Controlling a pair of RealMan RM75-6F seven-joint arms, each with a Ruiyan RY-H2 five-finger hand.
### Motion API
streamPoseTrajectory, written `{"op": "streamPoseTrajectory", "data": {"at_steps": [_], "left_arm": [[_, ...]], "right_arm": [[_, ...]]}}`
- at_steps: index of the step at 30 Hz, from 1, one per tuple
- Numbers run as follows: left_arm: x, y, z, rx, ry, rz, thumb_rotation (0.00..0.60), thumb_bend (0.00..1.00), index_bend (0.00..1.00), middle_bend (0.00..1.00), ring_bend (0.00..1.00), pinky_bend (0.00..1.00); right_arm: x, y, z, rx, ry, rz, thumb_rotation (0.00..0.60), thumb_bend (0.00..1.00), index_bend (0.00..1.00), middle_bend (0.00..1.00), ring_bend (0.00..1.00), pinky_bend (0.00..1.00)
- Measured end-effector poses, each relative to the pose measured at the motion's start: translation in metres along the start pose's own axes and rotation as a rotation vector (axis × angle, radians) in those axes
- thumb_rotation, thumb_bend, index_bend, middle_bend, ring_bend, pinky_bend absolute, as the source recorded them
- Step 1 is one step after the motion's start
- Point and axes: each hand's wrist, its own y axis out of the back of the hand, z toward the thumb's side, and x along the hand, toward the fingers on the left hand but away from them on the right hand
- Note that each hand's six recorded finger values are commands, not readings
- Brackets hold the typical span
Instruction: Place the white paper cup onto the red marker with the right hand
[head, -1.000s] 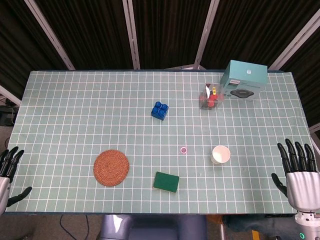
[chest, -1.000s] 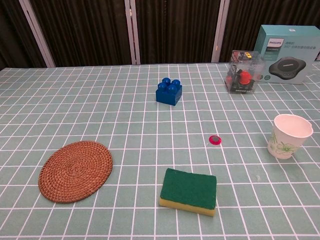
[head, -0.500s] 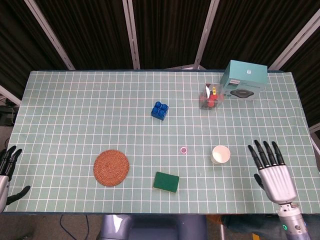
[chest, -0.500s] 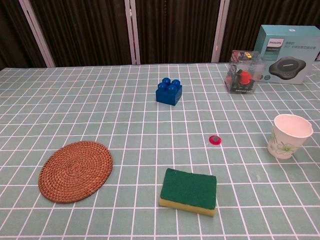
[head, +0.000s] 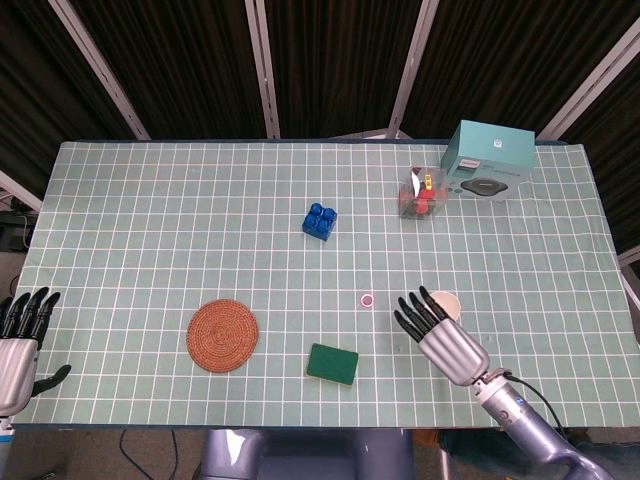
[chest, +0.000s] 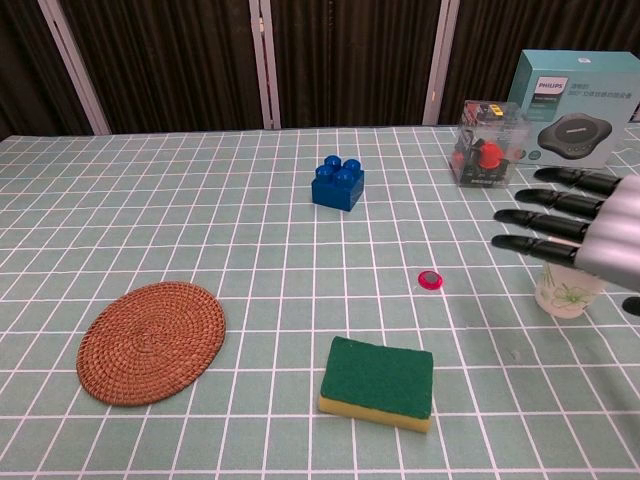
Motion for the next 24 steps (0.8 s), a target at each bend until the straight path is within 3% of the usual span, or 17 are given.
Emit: {"op": "streamPoseTrajectory", "data": {"at_steps": [6, 17, 22, 24], "left_arm": [[0.004, -0.005, -0.002, 0.008, 0.011, -0.015, 0.600, 0.00, 0.00, 0.00, 0.00, 0.00], [0.004, -0.005, -0.001, 0.009, 0.014, -0.021, 0.600, 0.00, 0.00, 0.00, 0.00, 0.00], [0.004, -0.005, 0.000, 0.009, 0.011, -0.021, 0.600, 0.00, 0.00, 0.00, 0.00, 0.00], [0.004, -0.005, 0.000, 0.009, 0.011, -0.020, 0.600, 0.00, 0.00, 0.00, 0.00, 0.00]], "right_arm": [[-0.019, -0.011, 0.013, 0.147, 0.051, 0.024, 0.600, 0.12, 0.00, 0.00, 0.00, 0.00], [-0.022, -0.054, 0.008, 0.310, 0.021, 0.168, 0.600, 0.13, 0.00, 0.00, 0.00, 0.00], [-0.021, -0.064, 0.009, 0.356, 0.024, 0.205, 0.600, 0.15, 0.00, 0.00, 0.00, 0.10], [-0.021, -0.066, 0.010, 0.367, 0.030, 0.208, 0.600, 0.21, 0.00, 0.05, 0.00, 0.16]]}}
